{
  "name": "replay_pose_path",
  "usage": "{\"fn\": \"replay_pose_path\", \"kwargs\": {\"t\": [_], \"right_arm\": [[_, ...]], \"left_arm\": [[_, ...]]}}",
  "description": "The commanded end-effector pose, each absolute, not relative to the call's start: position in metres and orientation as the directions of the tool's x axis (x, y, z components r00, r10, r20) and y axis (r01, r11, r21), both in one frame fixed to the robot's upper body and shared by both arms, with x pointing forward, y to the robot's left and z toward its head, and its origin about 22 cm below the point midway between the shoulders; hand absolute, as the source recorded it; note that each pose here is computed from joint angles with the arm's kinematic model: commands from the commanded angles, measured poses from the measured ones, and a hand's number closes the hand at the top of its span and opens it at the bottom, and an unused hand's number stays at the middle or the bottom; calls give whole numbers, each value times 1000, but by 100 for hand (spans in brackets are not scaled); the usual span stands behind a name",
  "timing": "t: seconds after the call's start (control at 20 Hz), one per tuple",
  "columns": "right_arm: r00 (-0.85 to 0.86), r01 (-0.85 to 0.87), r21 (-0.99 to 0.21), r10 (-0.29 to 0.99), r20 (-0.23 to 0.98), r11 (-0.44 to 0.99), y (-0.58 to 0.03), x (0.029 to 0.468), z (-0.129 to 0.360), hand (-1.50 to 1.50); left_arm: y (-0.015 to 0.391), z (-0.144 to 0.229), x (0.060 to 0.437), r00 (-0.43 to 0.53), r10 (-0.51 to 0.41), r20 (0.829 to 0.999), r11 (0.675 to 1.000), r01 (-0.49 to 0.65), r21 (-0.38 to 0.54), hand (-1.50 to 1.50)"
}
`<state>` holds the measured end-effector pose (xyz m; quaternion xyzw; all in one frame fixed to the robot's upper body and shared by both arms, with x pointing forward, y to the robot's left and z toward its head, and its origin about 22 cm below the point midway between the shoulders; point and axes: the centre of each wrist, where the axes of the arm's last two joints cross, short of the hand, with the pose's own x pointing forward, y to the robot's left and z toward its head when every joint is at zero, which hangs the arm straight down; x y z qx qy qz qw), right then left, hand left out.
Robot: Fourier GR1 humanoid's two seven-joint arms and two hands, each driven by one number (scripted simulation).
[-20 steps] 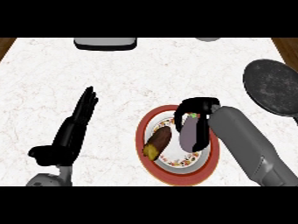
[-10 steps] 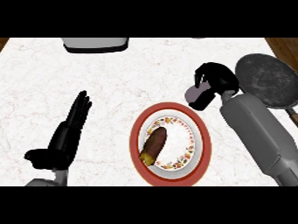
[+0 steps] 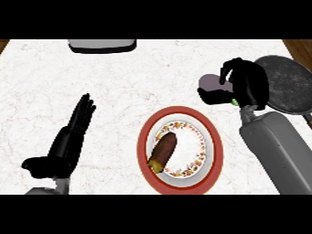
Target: Pick the eggplant from the plate and place it in the pan
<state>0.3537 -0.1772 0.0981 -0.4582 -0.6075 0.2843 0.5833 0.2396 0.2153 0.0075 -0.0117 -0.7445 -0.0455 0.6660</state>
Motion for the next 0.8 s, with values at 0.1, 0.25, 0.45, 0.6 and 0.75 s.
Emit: {"fn": "replay_pose_path", "kwargs": {"t": [0.1, 0.25, 0.45, 0.6, 0.75], "right_arm": [[188, 375, -784, 788, 587, 495, -224, 339, 112, 150], [216, 437, -748, 749, 626, 499, -243, 338, 95, 150], [262, 495, -751, 749, 608, 436, -298, 347, 83, 150], [272, 542, -760, 781, 562, 358, -331, 352, 69, 150], [309, 577, -778, 815, 491, 250, -348, 350, 58, 150]], "left_arm": [[204, 5, 246, -128, -27, 991, 992, 121, 43, 0], [206, 10, 242, -136, -39, 990, 994, 99, 53, 0], [198, 17, 250, -137, -48, 989, 990, 126, 66, 0], [196, -4, 240, -125, -24, 992, 992, 120, 40, 0], [208, 14, 250, -155, -35, 987, 992, 117, 53, 0]]}}
